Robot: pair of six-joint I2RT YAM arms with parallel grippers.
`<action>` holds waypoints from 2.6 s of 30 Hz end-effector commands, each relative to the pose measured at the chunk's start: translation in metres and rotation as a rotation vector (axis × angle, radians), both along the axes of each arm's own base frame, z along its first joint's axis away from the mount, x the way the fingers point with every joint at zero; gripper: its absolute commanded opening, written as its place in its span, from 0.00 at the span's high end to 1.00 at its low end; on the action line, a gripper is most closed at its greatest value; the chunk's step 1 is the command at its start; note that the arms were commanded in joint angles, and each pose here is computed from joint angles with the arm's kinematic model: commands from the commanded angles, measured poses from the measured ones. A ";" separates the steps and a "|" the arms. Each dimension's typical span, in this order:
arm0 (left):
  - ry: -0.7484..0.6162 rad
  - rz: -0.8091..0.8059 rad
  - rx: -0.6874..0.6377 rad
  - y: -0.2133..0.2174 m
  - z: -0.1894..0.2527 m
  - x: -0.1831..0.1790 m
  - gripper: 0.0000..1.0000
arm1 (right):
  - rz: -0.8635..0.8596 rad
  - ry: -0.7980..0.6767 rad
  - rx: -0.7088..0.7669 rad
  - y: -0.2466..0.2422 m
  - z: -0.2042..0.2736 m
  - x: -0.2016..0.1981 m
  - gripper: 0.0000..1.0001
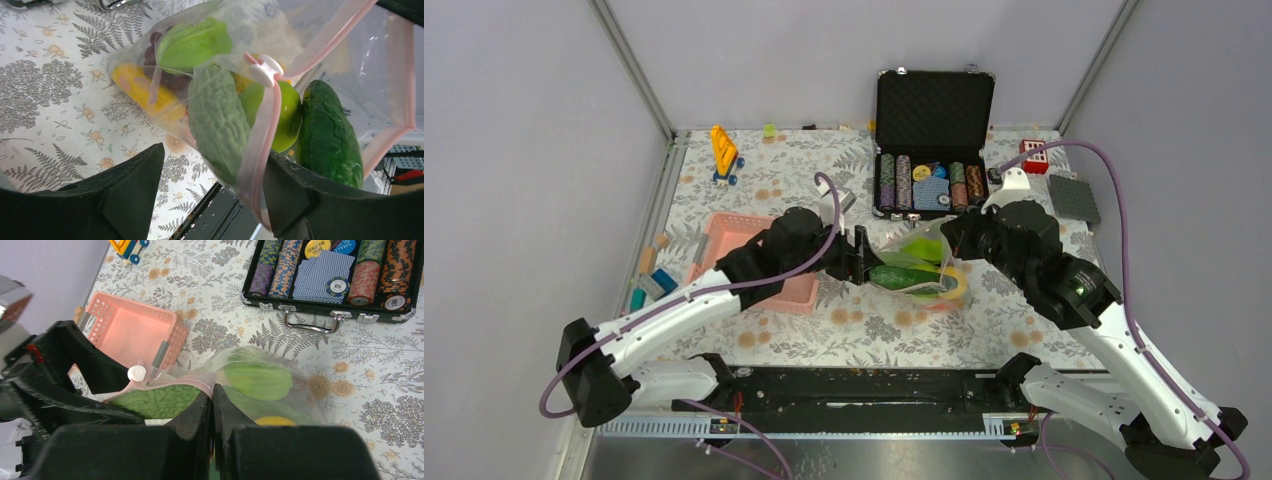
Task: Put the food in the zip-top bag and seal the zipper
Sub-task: Adjust the zipper food storage bag at the center of the board.
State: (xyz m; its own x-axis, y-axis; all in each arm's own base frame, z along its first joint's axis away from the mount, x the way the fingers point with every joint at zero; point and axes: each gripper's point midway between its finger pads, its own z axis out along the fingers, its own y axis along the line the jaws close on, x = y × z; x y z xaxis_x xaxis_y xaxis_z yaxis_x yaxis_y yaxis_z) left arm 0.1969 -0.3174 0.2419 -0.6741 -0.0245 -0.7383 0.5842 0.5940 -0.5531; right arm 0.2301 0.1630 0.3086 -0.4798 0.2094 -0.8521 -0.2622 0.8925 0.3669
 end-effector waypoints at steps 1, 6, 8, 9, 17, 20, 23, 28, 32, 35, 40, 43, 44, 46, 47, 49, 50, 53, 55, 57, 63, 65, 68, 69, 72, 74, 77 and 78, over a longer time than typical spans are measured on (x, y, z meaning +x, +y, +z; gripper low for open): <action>-0.041 -0.063 -0.077 -0.020 0.027 0.003 0.35 | 0.002 -0.114 0.100 0.006 0.040 0.008 0.95; -0.038 0.107 0.002 -0.003 0.025 0.026 0.62 | 0.012 -0.109 0.094 0.008 0.039 0.008 0.95; -0.042 0.149 0.030 0.006 0.027 0.030 0.70 | 0.001 -0.113 0.087 0.006 0.041 0.009 0.95; -0.044 0.181 0.045 0.012 0.027 0.032 0.75 | -0.011 -0.115 0.081 0.004 0.043 0.011 0.95; -0.048 0.327 0.109 0.043 0.058 0.039 1.00 | 0.054 -0.104 0.005 0.018 0.043 0.020 0.95; -0.058 0.373 0.122 0.051 0.085 0.043 1.00 | 0.163 -0.089 -0.026 0.037 0.041 0.020 0.95; -0.065 0.453 0.174 0.058 0.098 0.052 1.00 | 0.256 -0.076 -0.067 0.054 0.035 0.024 0.91; -0.051 0.508 0.280 0.060 0.094 0.064 1.00 | 0.282 -0.096 -0.109 0.057 0.032 0.029 0.84; -0.013 0.540 0.375 0.060 0.077 0.072 1.00 | 0.292 -0.125 -0.144 0.052 0.032 0.027 0.58; 0.017 0.539 0.392 0.056 0.066 0.076 1.00 | 0.299 -0.212 -0.185 0.046 0.044 0.029 0.46; 0.038 0.539 0.373 0.055 0.067 0.081 1.00 | 0.526 -0.420 -0.196 0.064 0.074 0.004 0.38; 0.035 0.534 0.367 0.055 0.068 0.080 1.00 | 0.777 -0.488 -0.171 0.087 0.072 -0.027 0.37; 0.035 0.533 0.363 0.055 0.068 0.080 1.00 | 0.820 -0.486 -0.161 0.092 0.071 -0.031 0.37; 0.040 0.532 0.352 0.055 0.069 0.080 1.00 | 0.857 -0.453 -0.142 0.102 0.067 -0.030 0.36; 0.045 0.529 0.350 0.054 0.069 0.079 1.00 | 0.879 -0.433 -0.140 0.108 0.063 -0.027 0.36; 0.047 0.527 0.341 0.054 0.071 0.079 1.00 | 0.922 -0.403 -0.146 0.118 0.054 -0.022 0.36; 0.048 0.529 0.339 0.055 0.071 0.078 1.00 | 0.931 -0.383 -0.151 0.124 0.049 -0.016 0.36; 0.047 0.533 0.330 0.055 0.072 0.078 1.00 | 0.921 -0.298 -0.166 0.133 0.034 0.000 0.37; 0.046 0.531 0.323 0.054 0.073 0.078 1.00 | 0.917 -0.249 -0.178 0.138 0.022 0.008 0.40; 0.044 0.527 0.323 0.054 0.074 0.078 1.00 | 0.847 -0.194 -0.210 0.138 0.007 0.025 0.44; 0.031 0.524 0.300 0.056 0.077 0.076 1.00 | 0.454 -0.119 -0.369 0.101 -0.016 0.086 0.76; 0.025 0.524 0.291 0.056 0.078 0.075 1.00 | 0.449 -0.132 -0.390 0.099 -0.017 0.089 0.80; 0.021 0.531 0.288 0.058 0.080 0.076 1.00 | 0.437 -0.149 -0.415 0.096 -0.016 0.092 0.79; 0.021 0.530 0.286 0.058 0.080 0.075 1.00 | 0.442 -0.142 -0.427 0.096 -0.018 0.092 0.77; 0.012 0.526 0.272 0.058 0.082 0.075 1.00 | 0.459 -0.101 -0.481 0.094 -0.026 0.090 0.68; 0.006 0.536 0.273 0.060 0.082 0.077 1.00 | 0.521 -0.093 -0.465 0.099 -0.027 0.080 0.61; 0.010 0.543 0.279 0.060 0.079 0.079 1.00 | 0.574 -0.116 -0.401 0.105 -0.012 0.065 0.51; 0.012 0.546 0.282 0.061 0.078 0.080 1.00 | 0.573 -0.129 -0.382 0.103 -0.004 0.060 0.47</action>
